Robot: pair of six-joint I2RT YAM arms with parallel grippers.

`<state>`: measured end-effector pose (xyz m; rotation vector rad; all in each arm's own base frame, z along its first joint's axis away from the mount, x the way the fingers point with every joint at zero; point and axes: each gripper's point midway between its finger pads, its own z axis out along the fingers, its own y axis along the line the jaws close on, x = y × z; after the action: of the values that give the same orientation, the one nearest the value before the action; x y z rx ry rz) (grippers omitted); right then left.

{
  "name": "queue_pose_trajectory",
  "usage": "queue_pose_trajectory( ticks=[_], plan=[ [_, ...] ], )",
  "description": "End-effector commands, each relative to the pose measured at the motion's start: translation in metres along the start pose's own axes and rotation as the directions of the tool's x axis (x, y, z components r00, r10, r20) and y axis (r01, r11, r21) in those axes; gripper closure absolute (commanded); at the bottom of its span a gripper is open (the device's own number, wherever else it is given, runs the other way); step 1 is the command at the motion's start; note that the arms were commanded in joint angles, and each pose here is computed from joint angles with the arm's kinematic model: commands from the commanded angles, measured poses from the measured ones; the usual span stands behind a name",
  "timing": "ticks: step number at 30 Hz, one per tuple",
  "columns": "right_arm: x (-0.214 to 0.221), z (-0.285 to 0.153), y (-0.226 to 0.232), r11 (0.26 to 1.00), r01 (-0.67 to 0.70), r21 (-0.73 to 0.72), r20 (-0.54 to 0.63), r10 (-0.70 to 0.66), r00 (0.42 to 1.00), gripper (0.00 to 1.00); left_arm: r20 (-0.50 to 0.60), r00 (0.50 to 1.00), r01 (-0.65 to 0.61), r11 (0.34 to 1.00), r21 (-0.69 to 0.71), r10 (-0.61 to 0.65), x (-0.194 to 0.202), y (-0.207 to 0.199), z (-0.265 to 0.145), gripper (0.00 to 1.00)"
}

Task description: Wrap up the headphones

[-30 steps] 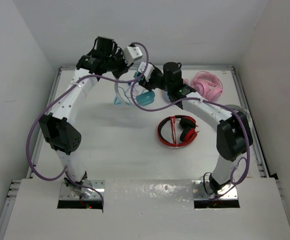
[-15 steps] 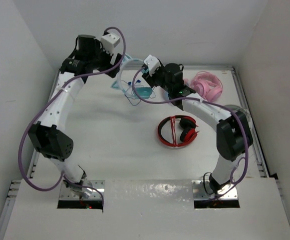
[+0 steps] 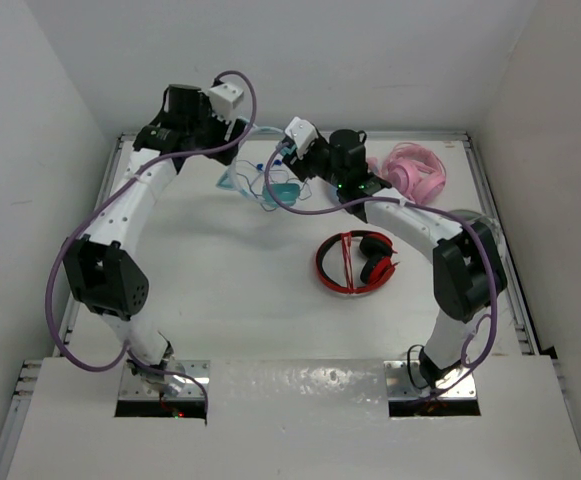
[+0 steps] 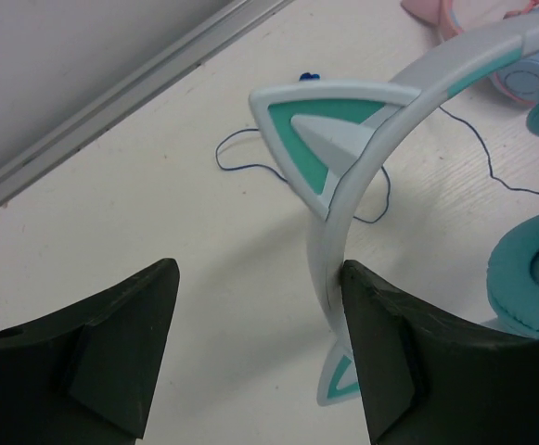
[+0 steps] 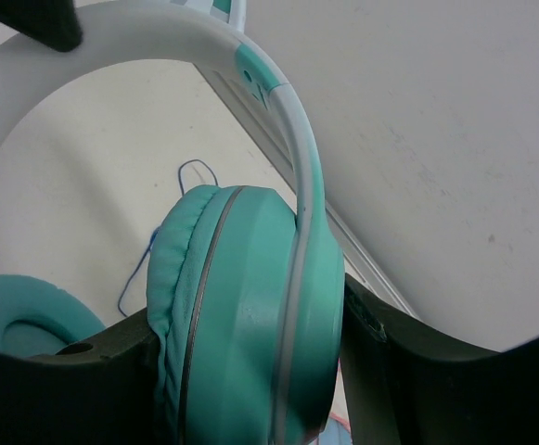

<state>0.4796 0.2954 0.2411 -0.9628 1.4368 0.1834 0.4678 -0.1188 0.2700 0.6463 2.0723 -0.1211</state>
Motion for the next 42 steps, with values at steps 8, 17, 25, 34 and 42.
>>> queue_pose_trajectory(
  ticks=[8, 17, 25, 34, 42],
  plan=[
    [-0.069, -0.012, -0.017, 0.999, 0.027, 0.027, 0.2, -0.032, 0.979, 1.0, 0.033, 0.999, 0.03, 0.998, 0.061, -0.032, -0.004, -0.014, 0.008, 0.39],
    [-0.084, -0.01, -0.015, 1.0, 0.007, 0.0, 0.247, -0.007, 0.969, 1.0, 0.013, 0.999, 0.05, 0.995, 0.085, -0.051, 0.0, -0.019, 0.014, 0.66],
    [-0.119, -0.017, -0.029, 0.994, -0.108, -0.015, 0.338, 0.107, 0.935, 0.34, 0.001, 0.989, 0.15, 0.985, 0.088, -0.15, -0.001, -0.018, 0.009, 1.0],
    [-0.216, -0.113, -0.096, 0.948, -0.284, -0.142, 0.67, 0.304, 0.678, 0.03, 0.085, 0.919, 0.383, 0.923, 0.027, -0.384, -0.045, 0.048, -0.012, 1.0],
    [-0.117, -0.079, -0.093, 0.938, -0.342, -0.05, 0.523, 0.316, 0.791, 0.71, 0.311, 0.869, 0.4, 0.916, 0.018, -0.386, -0.121, 0.065, -0.066, 1.0]
  ],
)
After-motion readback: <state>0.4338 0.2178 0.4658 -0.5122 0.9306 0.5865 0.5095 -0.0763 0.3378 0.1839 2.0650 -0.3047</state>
